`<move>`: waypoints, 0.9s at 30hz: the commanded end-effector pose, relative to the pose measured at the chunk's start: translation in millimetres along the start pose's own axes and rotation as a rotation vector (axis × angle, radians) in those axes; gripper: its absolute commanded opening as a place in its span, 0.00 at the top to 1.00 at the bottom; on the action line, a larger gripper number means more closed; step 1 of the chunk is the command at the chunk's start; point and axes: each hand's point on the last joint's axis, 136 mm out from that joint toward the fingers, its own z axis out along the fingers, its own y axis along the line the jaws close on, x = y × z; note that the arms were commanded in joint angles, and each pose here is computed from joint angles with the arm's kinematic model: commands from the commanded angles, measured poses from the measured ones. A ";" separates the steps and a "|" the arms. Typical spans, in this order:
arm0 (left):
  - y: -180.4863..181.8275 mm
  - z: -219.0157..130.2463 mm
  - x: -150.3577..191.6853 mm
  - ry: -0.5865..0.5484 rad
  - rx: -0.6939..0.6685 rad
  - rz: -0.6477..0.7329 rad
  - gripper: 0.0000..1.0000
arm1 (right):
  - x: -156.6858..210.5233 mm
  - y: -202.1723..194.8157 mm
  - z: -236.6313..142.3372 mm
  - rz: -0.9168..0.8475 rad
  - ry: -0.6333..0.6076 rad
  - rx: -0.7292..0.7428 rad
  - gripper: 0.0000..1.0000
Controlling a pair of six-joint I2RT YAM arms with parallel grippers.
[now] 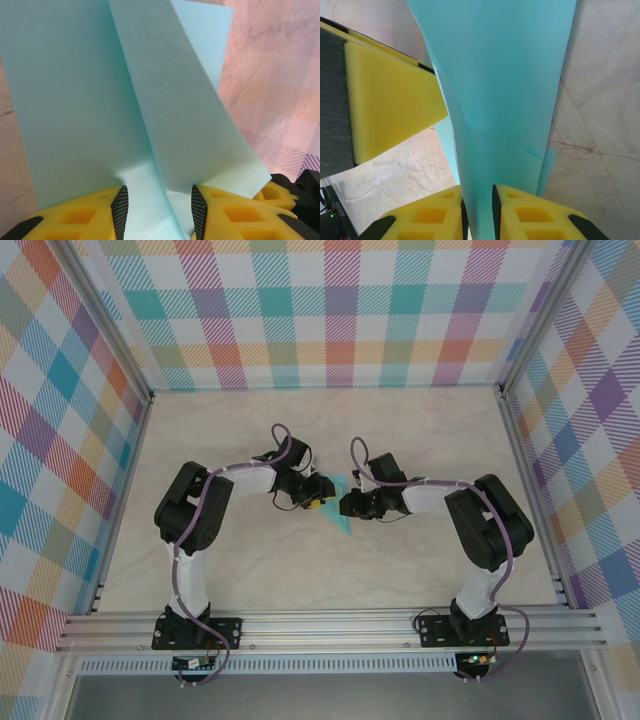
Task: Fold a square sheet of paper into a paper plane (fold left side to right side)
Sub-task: Fourth fold the wing at the center of the table.
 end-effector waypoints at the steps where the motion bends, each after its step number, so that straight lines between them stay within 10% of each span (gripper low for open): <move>1: 5.8 8.7 10.4 0.035 -0.037 0.010 0.59 | -2.9 2.4 -0.4 0.016 0.003 -0.040 0.79; 27: 4.2 7.4 9.7 0.033 -0.037 0.015 0.59 | 13.1 -23.7 8.9 0.166 0.075 -0.075 0.81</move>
